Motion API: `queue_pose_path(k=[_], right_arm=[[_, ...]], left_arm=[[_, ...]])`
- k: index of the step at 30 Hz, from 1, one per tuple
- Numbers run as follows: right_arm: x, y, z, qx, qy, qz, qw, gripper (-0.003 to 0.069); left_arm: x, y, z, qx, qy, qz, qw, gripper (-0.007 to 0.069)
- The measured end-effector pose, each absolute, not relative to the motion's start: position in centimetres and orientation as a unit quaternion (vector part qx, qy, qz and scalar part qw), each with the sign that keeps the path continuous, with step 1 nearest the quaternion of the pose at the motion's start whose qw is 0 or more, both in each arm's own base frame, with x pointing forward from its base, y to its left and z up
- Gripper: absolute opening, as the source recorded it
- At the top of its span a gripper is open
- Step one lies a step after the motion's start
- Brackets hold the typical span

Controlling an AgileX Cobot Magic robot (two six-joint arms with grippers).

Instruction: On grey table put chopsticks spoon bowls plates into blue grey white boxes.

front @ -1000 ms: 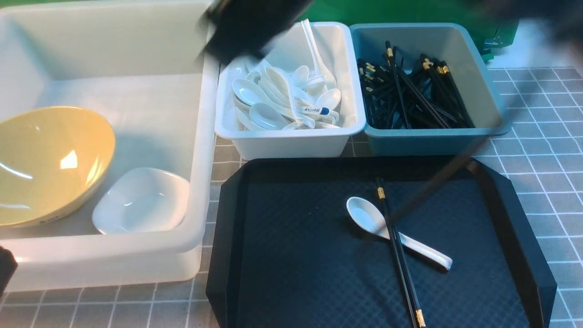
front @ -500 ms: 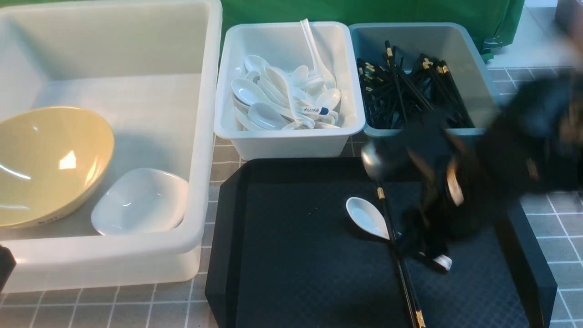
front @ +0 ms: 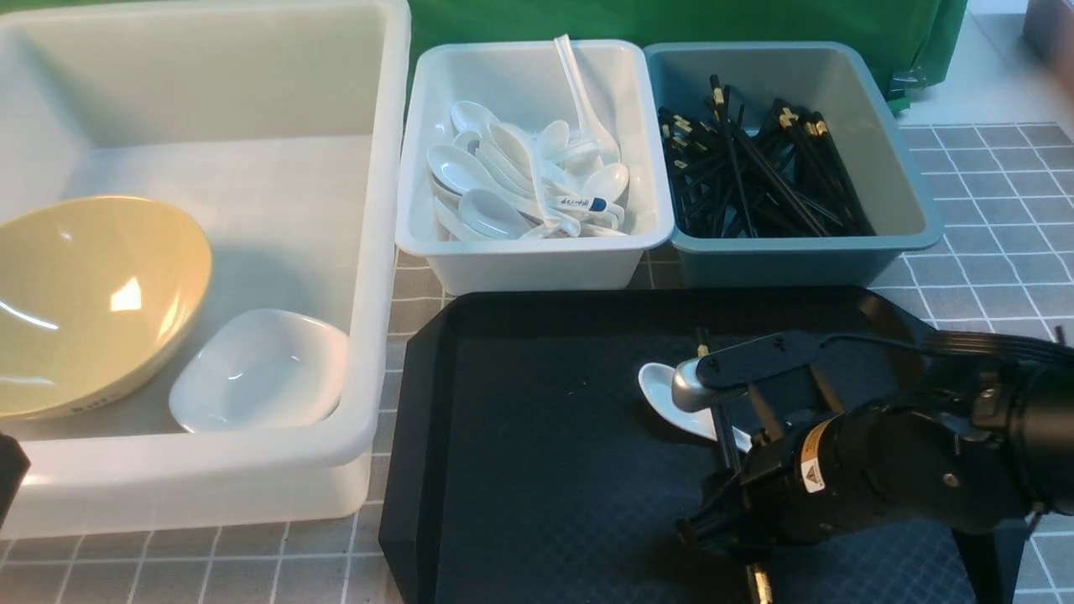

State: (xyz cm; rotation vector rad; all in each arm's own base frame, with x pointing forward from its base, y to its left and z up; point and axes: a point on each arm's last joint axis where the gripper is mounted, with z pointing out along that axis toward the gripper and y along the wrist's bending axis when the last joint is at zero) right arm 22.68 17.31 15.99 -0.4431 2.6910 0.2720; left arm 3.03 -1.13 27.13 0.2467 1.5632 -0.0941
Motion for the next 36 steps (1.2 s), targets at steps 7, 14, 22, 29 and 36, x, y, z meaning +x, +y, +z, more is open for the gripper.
queue_pose_path(k=[7,14,22,29,36], right_arm=[[23.4,17.8,15.3,-0.163,0.956,0.107,0.218,0.0253],[23.5,17.9,15.5,-0.176,0.952,0.108,0.225,0.0135],[21.6,16.7,21.5,-0.200,0.930,0.126,0.281,0.0085],[23.5,15.1,28.9,-0.197,0.876,0.143,0.417,0.0085],[28.4,12.9,32.7,-0.189,0.855,0.089,0.475,0.0085]], left_arm=[[3.0,-1.1,27.1,0.111,0.702,-0.042,0.702,-0.0008],[3.0,-1.1,27.1,0.111,0.702,-0.042,0.702,-0.0008],[3.0,-1.1,27.1,0.111,0.702,-0.042,0.702,-0.0008],[3.0,-1.1,27.1,0.111,0.702,-0.041,0.702,-0.0008],[3.0,-1.1,27.1,0.112,0.702,-0.039,0.702,-0.0008]])
